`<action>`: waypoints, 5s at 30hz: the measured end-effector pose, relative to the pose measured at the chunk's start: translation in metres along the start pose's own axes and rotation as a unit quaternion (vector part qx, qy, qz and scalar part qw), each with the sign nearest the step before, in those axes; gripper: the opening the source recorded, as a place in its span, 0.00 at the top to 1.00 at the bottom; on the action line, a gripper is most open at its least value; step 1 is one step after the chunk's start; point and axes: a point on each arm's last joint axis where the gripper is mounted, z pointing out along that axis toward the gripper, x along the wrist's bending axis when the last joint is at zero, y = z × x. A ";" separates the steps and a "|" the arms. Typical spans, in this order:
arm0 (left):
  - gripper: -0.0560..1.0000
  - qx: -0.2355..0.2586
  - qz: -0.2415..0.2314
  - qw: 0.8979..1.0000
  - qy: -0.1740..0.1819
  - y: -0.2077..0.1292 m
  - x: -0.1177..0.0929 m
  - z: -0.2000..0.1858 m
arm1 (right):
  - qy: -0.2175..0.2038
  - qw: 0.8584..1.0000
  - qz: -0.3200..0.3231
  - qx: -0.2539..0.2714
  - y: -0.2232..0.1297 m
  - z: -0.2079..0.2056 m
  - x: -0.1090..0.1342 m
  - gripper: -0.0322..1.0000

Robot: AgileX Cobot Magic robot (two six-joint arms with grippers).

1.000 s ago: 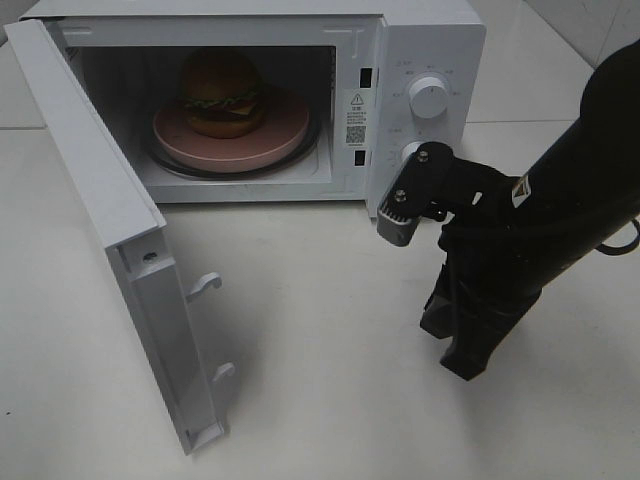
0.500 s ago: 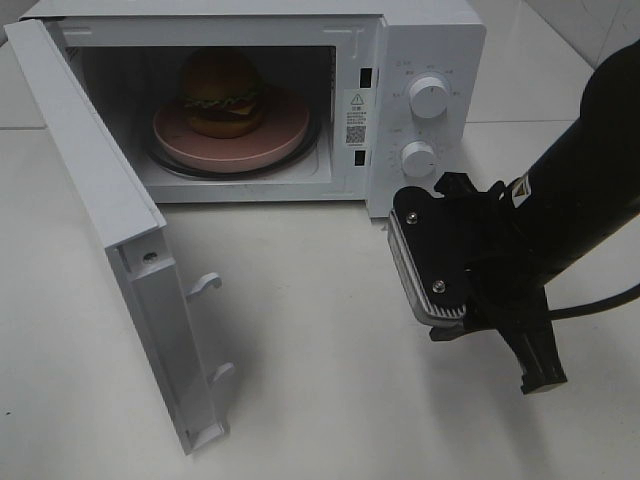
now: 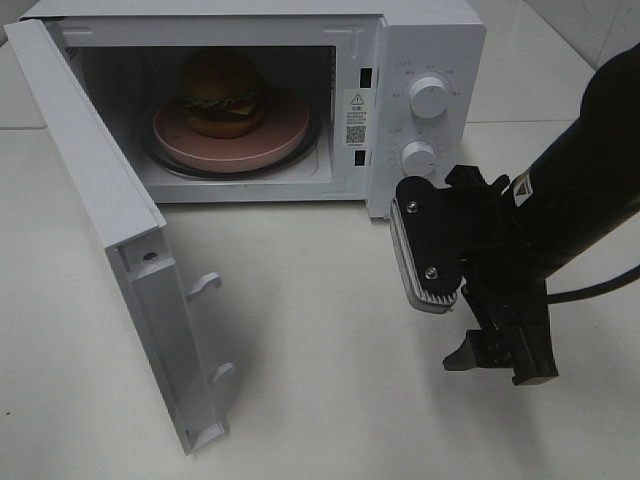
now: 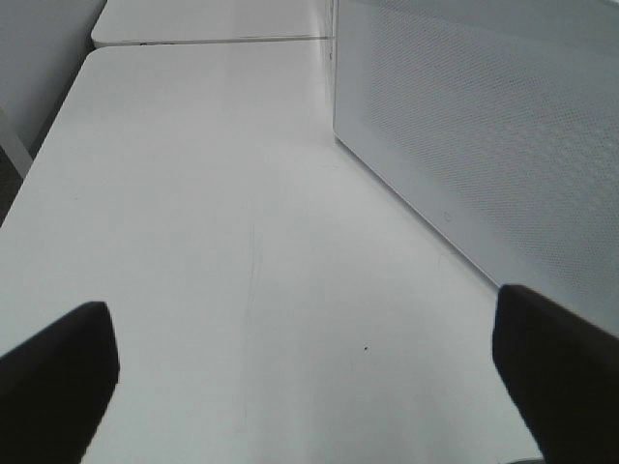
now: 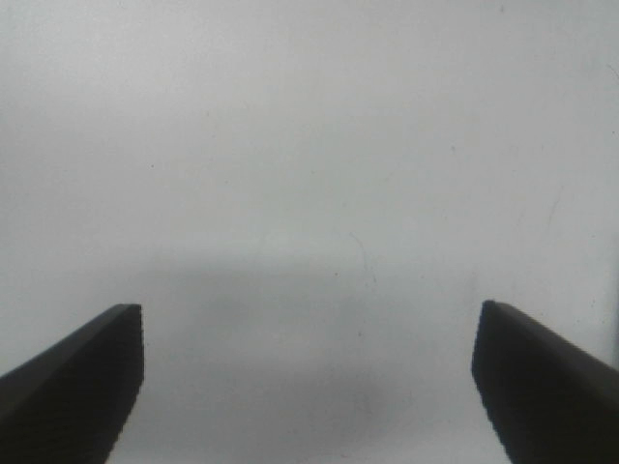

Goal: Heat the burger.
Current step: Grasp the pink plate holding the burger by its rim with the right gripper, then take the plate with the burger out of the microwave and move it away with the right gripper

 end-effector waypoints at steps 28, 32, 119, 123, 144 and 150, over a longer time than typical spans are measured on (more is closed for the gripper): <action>0.01 0.000 0.000 1.000 0.000 0.000 0.000 0.000 | -0.080 0.993 -0.081 0.029 0.033 -0.011 -0.072 0.11; 0.01 0.000 0.000 1.000 0.000 0.000 0.000 0.000 | -0.090 0.991 -0.095 0.029 0.042 -0.008 -0.083 0.12; 0.01 0.000 0.001 1.000 0.001 0.000 0.000 0.000 | -0.136 0.988 -0.065 0.029 0.128 0.132 -0.208 0.81; 0.01 0.000 0.001 1.000 0.001 0.000 0.000 0.000 | -0.135 0.988 -0.071 0.029 0.132 0.128 -0.204 0.84; 0.01 0.000 0.001 1.000 0.001 0.000 0.000 0.000 | -0.143 0.980 -0.140 0.017 0.124 0.112 -0.170 0.86; 0.01 0.000 0.001 1.000 0.001 0.000 0.000 0.000 | -0.153 0.975 -0.161 0.003 0.115 0.107 -0.152 0.86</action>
